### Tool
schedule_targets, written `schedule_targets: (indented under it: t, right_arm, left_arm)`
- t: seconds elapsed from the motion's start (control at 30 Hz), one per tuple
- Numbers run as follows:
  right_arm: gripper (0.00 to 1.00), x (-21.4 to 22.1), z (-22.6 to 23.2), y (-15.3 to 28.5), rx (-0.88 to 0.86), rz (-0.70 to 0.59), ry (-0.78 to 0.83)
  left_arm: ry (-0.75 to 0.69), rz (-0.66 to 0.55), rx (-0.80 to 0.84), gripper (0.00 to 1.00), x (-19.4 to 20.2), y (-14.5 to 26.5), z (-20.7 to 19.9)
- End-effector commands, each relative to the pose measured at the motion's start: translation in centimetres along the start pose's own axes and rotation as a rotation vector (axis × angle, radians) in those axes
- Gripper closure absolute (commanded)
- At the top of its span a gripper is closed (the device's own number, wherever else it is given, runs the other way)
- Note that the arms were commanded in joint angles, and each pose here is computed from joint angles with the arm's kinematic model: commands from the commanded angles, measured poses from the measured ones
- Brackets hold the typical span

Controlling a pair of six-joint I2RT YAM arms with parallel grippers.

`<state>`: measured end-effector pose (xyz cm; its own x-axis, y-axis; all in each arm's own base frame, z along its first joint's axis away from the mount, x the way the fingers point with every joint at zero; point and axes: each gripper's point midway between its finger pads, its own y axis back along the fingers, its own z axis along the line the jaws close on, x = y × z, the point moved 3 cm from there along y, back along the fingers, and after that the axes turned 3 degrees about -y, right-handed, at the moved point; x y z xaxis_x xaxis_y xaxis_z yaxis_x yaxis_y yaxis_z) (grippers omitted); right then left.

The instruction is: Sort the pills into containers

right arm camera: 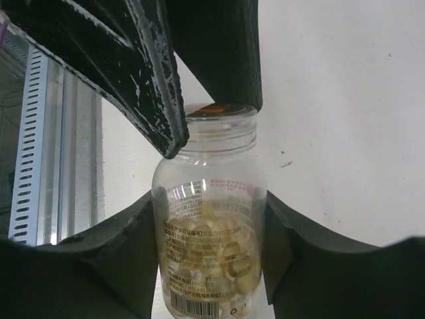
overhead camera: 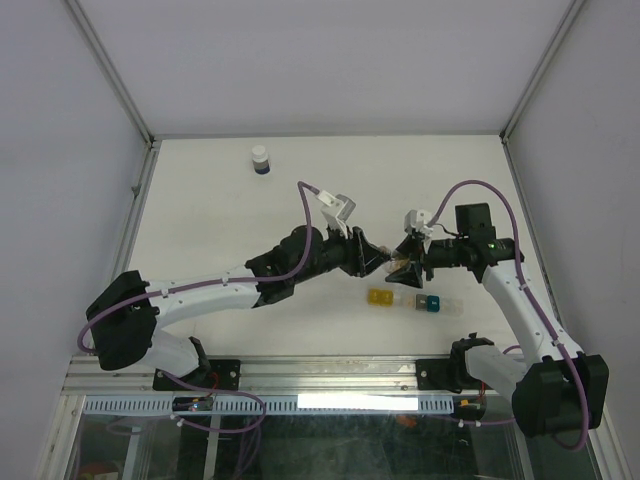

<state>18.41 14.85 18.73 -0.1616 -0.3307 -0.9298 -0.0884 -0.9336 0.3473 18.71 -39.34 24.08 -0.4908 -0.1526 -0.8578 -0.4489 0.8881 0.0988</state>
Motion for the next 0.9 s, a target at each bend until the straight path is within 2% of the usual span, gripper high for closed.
schedule_targets:
  t: [0.0, 0.17, 0.3, 0.33, 0.4, 0.47, 0.6, 0.73, 0.8, 0.83, 0.87]
  right_arm:
    - [1.00, -0.9, -1.5, 0.0, 0.075, -0.016, 0.013]
    - [1.00, -0.8, -3.1, 0.2, 0.169, 0.003, -0.021]
    - [1.00, -1.0, -3.0, 0.3, 0.171, -0.003, -0.026]
    - [1.00, -1.1, -2.9, 0.3, 0.167, -0.008, -0.025]
    - [1.00, -1.4, -2.6, 0.3, 0.156, -0.019, -0.021]
    - [1.00, -1.6, -2.2, 0.3, 0.138, -0.030, -0.015]
    - [1.00, -2.0, -1.7, 0.4, 0.121, -0.045, -0.006]
    - [1.00, -2.3, -1.3, 0.5, 0.106, -0.052, 0.007]
    - [1.00, -2.4, -1.0, 0.6, 0.097, -0.060, 0.012]
    - [1.00, -2.5, -0.9, 0.6, 0.091, -0.065, 0.017]
    - [1.00, -2.6, -0.7, 0.6, 0.083, -0.068, 0.020]
  left_arm:
    - [0.205, -0.042, -0.079, 1.00, -1.7, -0.6, -1.4]
    - [0.367, -0.026, -0.240, 1.00, -0.4, -2.0, -1.6]
    - [0.379, -0.028, -0.273, 1.00, -0.5, -2.7, -2.5]
    - [0.378, -0.031, -0.268, 0.96, -0.7, -2.7, -2.7]
    - [0.362, -0.045, -0.261, 0.62, -1.3, -2.6, -2.9]
    - [0.340, -0.066, -0.254, 0.39, -2.1, -2.2, -3.2]
    - [0.292, -0.087, -0.226, 0.22, -3.4, -1.2, -3.7]
    - [0.254, -0.084, -0.179, 0.14, -3.8, 0.8, -4.3]
    - [0.201, -0.085, -0.127, 0.09, -3.9, 2.2, -4.7]
    - [0.164, -0.092, -0.092, 0.02, -4.0, 2.9, -5.0]
    - [0.109, -0.102, -0.047, 0.01, -4.2, 3.7, -5.3]
